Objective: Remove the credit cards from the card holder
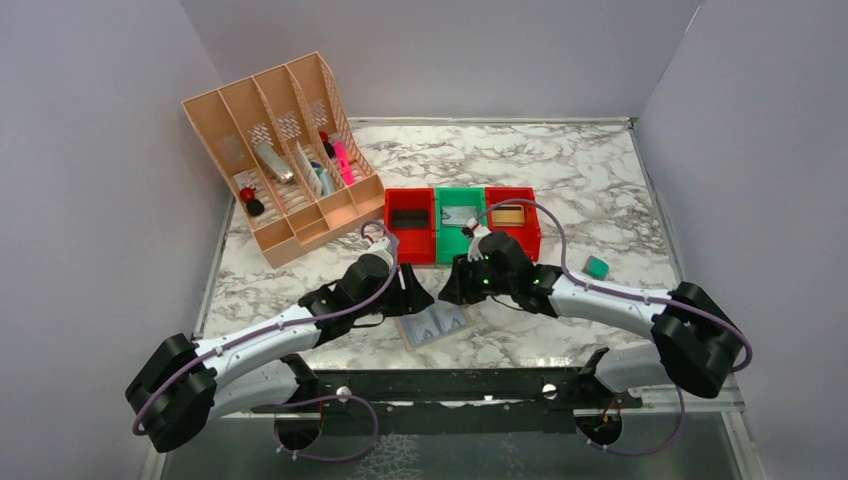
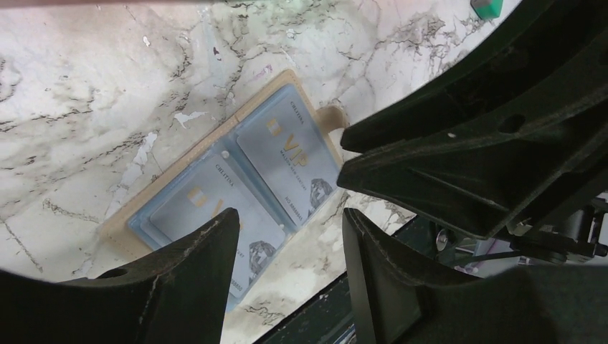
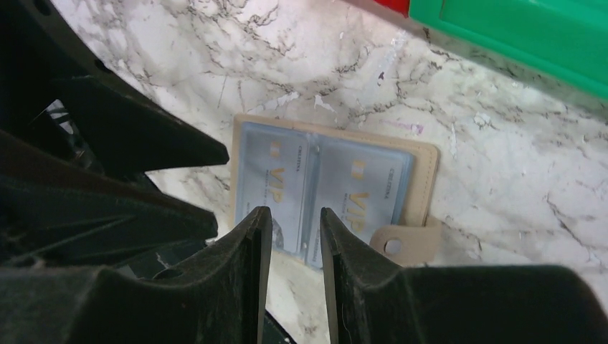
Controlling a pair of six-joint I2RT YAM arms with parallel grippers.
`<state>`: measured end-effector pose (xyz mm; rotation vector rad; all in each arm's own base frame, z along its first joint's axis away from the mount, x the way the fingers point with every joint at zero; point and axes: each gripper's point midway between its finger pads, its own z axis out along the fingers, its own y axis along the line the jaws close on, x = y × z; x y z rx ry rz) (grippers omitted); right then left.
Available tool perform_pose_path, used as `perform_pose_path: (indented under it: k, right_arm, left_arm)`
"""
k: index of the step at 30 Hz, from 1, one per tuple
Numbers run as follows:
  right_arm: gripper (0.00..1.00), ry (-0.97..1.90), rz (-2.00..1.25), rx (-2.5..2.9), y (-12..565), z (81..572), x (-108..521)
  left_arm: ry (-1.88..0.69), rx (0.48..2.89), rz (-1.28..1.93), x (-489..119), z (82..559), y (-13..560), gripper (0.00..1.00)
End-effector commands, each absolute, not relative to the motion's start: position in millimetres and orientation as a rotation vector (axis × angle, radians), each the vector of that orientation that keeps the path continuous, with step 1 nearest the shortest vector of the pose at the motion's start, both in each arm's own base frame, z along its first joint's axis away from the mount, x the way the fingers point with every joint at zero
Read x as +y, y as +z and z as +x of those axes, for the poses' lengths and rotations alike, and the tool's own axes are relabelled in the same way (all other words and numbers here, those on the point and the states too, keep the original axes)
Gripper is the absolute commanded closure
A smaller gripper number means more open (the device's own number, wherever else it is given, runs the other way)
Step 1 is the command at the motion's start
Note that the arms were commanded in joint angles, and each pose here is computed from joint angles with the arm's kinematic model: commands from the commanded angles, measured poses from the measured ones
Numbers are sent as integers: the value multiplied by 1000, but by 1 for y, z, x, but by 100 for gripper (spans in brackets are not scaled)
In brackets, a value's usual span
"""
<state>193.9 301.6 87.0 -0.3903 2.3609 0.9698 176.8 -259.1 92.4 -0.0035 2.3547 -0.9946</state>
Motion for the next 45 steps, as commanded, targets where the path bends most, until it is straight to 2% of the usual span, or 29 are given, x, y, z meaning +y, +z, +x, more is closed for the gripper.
perform_pose_path:
  k: [1, 11, 15, 19, 23, 26, 29, 34, 40, 45]
  right_arm:
    - [64, 874, -496, 2442, 71, 197, 302]
    - [65, 579, -342, 2656, 7, 182, 251]
    - [67, 640, -229, 2713, -7, 160, 241]
    - [74, 735, -91, 2742, -14, 139, 235]
    - [84, 794, 35, 2760, -17, 127, 230]
    - [87, 874, 82, 2748, -15, 120, 232]
    - [87, 883, 107, 2741, -12, 120, 231]
    - [81, 807, 67, 2637, 16, 144, 230]
    - [79, 1052, -233, 2471, 68, 151, 272]
    - [79, 966, -191, 2544, 51, 157, 270]
  left_arm:
    - [-984, 2350, -7, -258, 178, 93, 43]
    - [-1106, 2366, 104, -282, 171, 93, 42]
    - [-1111, 2399, 129, -290, 172, 87, 42]
    - [-1099, 2436, 123, -291, 172, 77, 42]
    - [-1092, 2470, 114, -289, 167, 67, 48]
    - [-1104, 2486, 107, -289, 163, 62, 52]
    - [-1125, 2500, 126, -291, 158, 60, 56]
    - [-1144, 2505, 174, -297, 153, 60, 60]
    - [-1128, 2510, 175, -294, 152, 57, 60]
    - [-1133, 2504, 179, -295, 153, 58, 60]
